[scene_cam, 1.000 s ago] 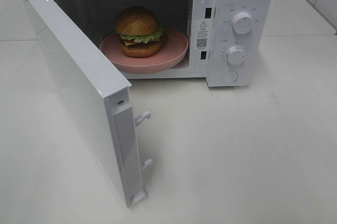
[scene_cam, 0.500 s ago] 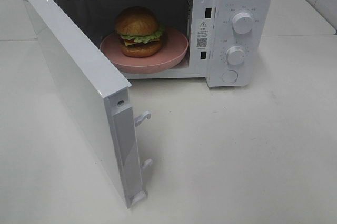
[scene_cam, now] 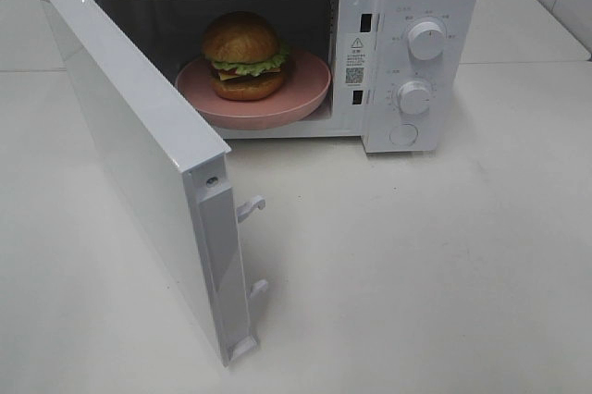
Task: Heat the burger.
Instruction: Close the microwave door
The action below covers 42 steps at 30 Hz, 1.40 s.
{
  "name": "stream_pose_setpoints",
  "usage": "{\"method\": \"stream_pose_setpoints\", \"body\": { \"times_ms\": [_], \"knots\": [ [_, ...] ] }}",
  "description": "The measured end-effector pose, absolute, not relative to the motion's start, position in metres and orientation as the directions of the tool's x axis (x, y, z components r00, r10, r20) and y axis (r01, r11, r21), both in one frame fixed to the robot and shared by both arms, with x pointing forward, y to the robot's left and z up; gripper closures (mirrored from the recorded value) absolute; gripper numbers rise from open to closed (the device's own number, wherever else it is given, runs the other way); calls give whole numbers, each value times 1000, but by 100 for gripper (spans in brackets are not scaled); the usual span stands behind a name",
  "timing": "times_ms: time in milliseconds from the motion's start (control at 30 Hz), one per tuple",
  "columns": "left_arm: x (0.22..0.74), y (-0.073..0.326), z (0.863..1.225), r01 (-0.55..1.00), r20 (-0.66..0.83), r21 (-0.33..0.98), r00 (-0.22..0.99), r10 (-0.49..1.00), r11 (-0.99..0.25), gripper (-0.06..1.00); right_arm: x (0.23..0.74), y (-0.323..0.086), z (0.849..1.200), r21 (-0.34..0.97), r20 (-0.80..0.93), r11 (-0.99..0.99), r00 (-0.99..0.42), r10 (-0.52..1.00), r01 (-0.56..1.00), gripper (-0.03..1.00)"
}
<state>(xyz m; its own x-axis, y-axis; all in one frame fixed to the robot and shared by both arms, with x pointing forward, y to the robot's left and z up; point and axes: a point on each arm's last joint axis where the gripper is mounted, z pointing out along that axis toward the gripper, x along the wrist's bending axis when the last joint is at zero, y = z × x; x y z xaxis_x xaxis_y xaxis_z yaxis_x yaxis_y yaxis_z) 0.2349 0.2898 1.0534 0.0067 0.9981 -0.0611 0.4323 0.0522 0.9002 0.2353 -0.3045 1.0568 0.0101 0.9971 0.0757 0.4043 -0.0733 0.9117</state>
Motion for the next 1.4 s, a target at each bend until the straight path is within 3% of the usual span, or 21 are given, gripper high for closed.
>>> {"method": "stream_pose_setpoints", "body": {
  "times_ms": [667,833,900,933,1000,1133,1200,1233,1267,1333,1367,1400],
  "knots": [
    [231,289,1063,400,-63,915,13,998,53,-2,235,-305,1057,912,76,-73,10,997,403,21],
    [237,290,1073,395,-65,917,10,998,56,8,235,-305,1057,912,76,-73,10,997,403,21],
    [244,291,1076,399,-68,915,6,998,60,18,235,-305,1057,912,76,-73,10,997,403,21],
    [244,291,1076,399,-68,915,6,998,60,18,235,-305,1057,912,76,-73,10,997,403,21],
    [254,292,1079,401,-73,914,1,997,67,34,235,-305,1057,912,76,-73,10,997,403,21],
    [260,293,1082,393,-76,917,-3,997,71,45,235,-305,1057,912,76,-73,10,997,403,21],
    [268,294,1085,375,-78,924,-8,997,76,58,235,-305,1057,912,76,-73,10,997,403,21],
    [268,294,1085,375,-78,924,-8,997,76,58,235,-305,1057,912,76,-73,10,997,403,21],
    [273,295,1088,359,-80,930,-12,997,79,68,235,-305,1057,912,76,-73,10,997,403,21],
    [276,295,1089,351,-80,933,-14,997,80,72,235,-305,1057,912,76,-73,10,997,403,21],
    [282,296,1091,338,-81,938,-18,997,82,84,235,-305,1057,912,76,-73,10,997,403,21],
    [282,296,1091,338,-81,938,-18,997,82,84,235,-305,1057,912,76,-73,10,997,403,21]
  ]
}}
